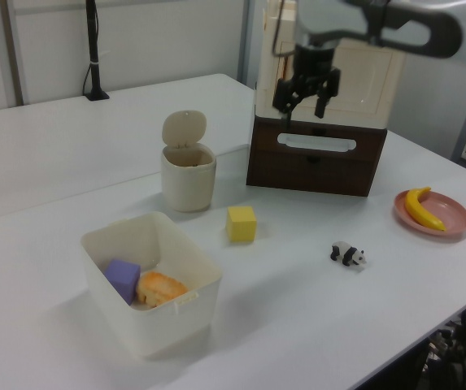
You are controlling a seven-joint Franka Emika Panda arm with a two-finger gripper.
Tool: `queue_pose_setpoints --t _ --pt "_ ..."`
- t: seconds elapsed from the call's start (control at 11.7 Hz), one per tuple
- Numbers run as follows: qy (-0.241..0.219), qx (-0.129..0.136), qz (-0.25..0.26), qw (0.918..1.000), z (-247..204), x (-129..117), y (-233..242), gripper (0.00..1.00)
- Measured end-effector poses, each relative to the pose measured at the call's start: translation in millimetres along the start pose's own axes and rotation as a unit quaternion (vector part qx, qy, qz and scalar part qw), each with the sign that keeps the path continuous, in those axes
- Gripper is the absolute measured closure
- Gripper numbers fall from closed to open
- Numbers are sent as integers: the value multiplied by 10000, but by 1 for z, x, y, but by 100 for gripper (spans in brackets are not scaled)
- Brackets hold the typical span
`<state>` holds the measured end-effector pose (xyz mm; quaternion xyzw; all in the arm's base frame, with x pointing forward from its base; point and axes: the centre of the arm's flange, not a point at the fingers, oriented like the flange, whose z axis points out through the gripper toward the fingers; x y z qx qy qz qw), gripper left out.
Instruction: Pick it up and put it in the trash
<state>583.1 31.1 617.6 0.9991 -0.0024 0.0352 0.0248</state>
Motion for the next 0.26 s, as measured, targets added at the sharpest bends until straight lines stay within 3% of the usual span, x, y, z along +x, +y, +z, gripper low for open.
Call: queue_pose_setpoints --t 0.26 --pt "-216 488 542 9971 14 -5 1 0"
